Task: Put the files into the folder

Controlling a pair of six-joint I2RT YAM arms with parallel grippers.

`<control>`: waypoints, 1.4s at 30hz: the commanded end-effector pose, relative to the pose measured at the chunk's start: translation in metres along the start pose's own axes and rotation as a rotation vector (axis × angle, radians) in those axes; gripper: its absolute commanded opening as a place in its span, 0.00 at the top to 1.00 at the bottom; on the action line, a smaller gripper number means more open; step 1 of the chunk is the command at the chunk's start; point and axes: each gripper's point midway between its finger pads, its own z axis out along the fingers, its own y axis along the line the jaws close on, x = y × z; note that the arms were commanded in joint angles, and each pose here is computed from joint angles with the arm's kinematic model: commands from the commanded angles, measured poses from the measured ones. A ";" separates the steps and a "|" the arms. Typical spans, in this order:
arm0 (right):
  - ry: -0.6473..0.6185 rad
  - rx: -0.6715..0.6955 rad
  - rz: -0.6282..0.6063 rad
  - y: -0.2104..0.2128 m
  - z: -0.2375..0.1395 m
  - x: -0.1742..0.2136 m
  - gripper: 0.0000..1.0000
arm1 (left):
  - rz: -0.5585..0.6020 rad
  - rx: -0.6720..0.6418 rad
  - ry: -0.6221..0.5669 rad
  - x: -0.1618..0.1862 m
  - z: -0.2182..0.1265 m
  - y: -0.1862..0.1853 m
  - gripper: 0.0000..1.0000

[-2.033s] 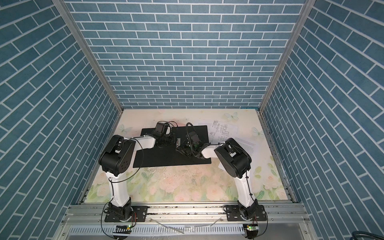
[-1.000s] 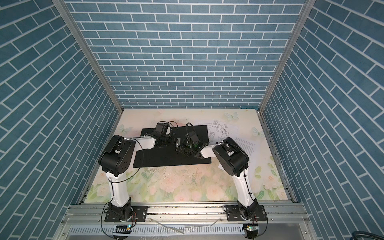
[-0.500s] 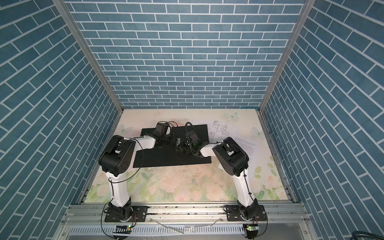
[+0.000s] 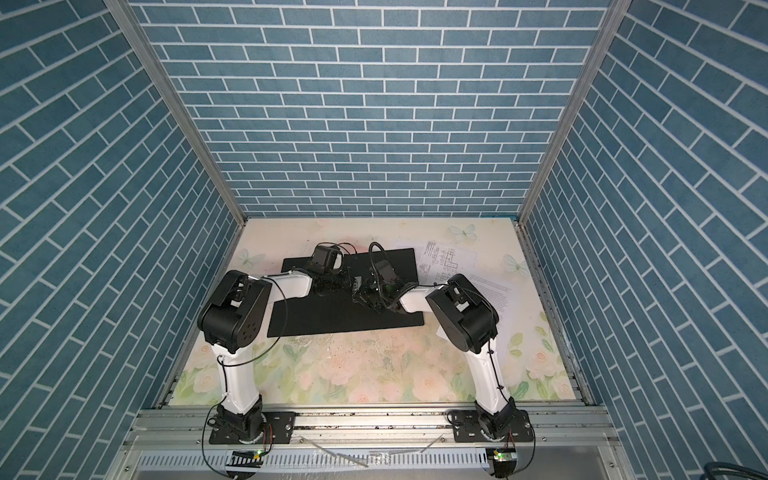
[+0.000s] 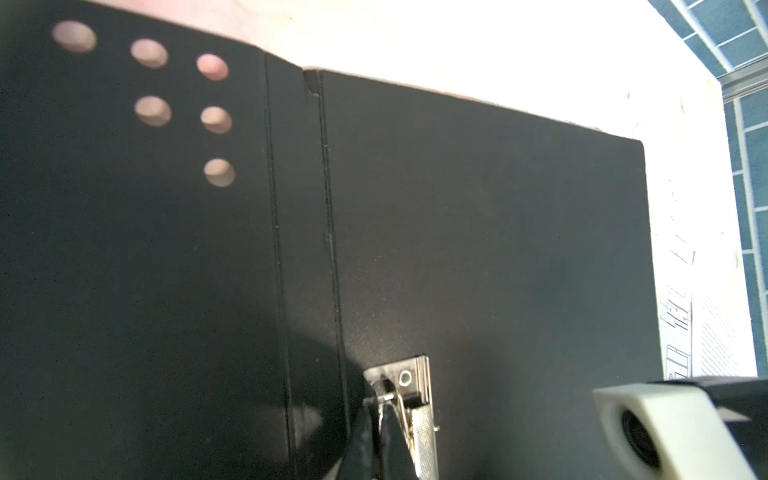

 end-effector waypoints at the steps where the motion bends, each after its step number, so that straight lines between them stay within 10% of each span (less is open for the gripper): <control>1: 0.060 0.329 0.047 -0.098 -0.002 0.024 1.00 | -0.021 -0.157 0.185 0.059 0.015 0.046 0.91; 22: 0.028 0.280 -0.004 -0.075 -0.018 0.012 1.00 | 0.012 -0.207 0.205 0.067 0.021 0.054 0.91; 42: -0.099 -0.102 -0.104 0.010 -0.041 -0.013 0.86 | -0.040 -0.147 0.212 0.068 0.020 0.041 0.91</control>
